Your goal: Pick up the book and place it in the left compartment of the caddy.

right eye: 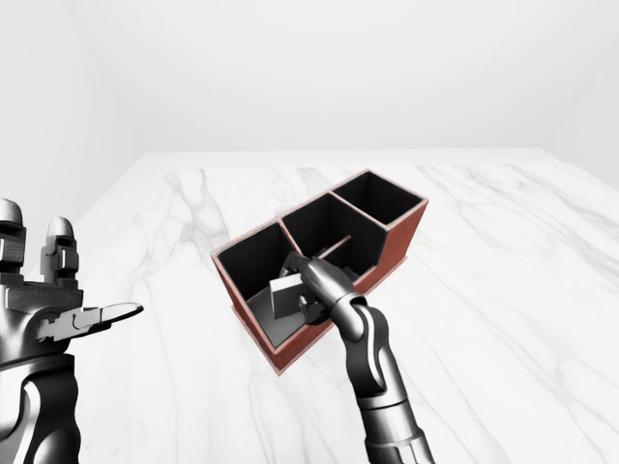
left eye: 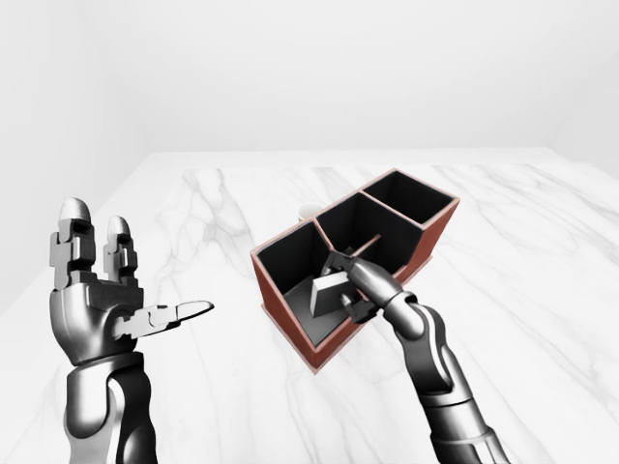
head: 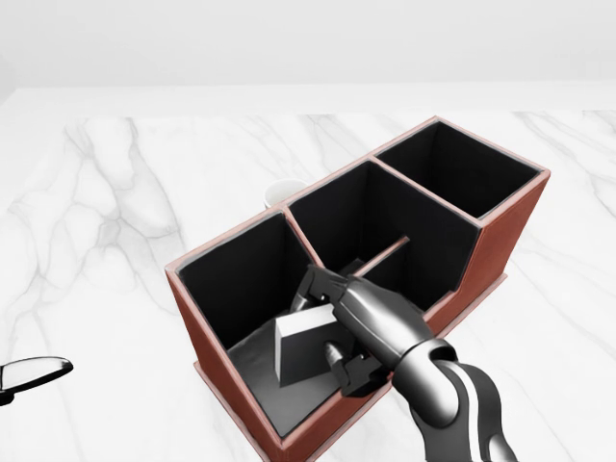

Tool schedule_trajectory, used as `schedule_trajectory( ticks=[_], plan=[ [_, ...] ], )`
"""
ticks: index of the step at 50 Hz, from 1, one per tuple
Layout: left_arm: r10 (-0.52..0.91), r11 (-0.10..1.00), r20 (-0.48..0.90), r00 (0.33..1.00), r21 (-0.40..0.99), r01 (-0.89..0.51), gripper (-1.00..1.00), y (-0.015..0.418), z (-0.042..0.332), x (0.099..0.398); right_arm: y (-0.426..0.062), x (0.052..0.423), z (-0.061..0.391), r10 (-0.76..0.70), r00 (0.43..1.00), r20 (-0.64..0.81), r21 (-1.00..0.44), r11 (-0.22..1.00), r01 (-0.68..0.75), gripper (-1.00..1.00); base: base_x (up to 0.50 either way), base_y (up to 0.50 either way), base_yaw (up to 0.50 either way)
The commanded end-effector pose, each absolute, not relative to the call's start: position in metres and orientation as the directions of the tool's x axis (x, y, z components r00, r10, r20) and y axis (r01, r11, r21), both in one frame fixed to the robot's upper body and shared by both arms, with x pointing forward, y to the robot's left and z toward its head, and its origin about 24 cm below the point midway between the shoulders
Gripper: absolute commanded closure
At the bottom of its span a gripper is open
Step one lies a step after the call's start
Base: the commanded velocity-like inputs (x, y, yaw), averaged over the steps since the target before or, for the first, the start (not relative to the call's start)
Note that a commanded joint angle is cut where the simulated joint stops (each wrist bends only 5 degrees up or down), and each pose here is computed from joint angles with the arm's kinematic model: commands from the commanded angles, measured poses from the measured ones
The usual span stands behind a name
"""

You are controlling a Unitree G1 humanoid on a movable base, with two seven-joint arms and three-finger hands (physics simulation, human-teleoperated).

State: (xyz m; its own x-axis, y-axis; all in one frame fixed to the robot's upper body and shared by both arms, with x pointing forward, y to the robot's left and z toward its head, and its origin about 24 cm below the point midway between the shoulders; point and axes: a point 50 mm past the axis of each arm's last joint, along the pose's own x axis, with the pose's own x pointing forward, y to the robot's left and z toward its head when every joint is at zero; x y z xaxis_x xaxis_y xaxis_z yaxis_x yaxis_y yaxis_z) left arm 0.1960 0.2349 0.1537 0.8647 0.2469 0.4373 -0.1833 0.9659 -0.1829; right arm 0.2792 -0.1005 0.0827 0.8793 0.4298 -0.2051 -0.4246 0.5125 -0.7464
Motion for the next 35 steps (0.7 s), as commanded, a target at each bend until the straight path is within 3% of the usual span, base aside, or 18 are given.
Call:
schedule_trajectory(
  ticks=[1, 31, 32, 33, 34, 35],
  plan=[
    [0.247, 0.966, 0.435, 0.866, -0.183, -0.184, -1.0, 0.235, 0.153, 0.196, -0.095, 0.28, 0.086, 0.439, 0.883, -0.165, -0.73, 0.547, -0.409, 1.0, 0.0, 0.0, 0.0],
    [0.247, 0.966, 0.45, 0.858, -0.182, -0.182, -1.0, 0.236, 0.157, 0.196, -0.091, 0.286, 0.069, 0.411, 0.887, -0.21, -0.724, 0.545, -0.424, 1.0, 0.0, 0.0, 0.0],
    [0.247, 0.966, 0.449, 0.859, -0.182, -0.182, -1.0, 0.236, 0.157, 0.196, -0.091, 0.286, 0.069, 0.412, 0.886, -0.212, -0.721, 0.546, -0.426, 0.94, 0.0, 0.0, 0.0],
    [0.246, 0.966, 0.445, 0.861, -0.181, -0.183, -1.0, 0.236, 0.156, 0.197, -0.091, 0.286, 0.069, 0.415, 0.884, -0.216, -0.721, 0.543, -0.431, 0.1, 0.0, 0.0, 0.0],
    [0.246, 0.966, 0.444, 0.861, -0.181, -0.183, -1.0, 0.236, 0.155, 0.197, -0.091, 0.286, 0.069, 0.416, 0.884, -0.214, -0.72, 0.544, -0.431, -0.89, 0.0, 0.0, 0.0],
    [0.246, 0.966, 0.442, 0.862, -0.181, -0.183, -1.0, 0.236, 0.155, 0.197, -0.091, 0.285, 0.071, 0.417, 0.885, -0.208, -0.722, 0.544, -0.427, -1.0, 0.0, 0.0, 0.0]
  ],
)
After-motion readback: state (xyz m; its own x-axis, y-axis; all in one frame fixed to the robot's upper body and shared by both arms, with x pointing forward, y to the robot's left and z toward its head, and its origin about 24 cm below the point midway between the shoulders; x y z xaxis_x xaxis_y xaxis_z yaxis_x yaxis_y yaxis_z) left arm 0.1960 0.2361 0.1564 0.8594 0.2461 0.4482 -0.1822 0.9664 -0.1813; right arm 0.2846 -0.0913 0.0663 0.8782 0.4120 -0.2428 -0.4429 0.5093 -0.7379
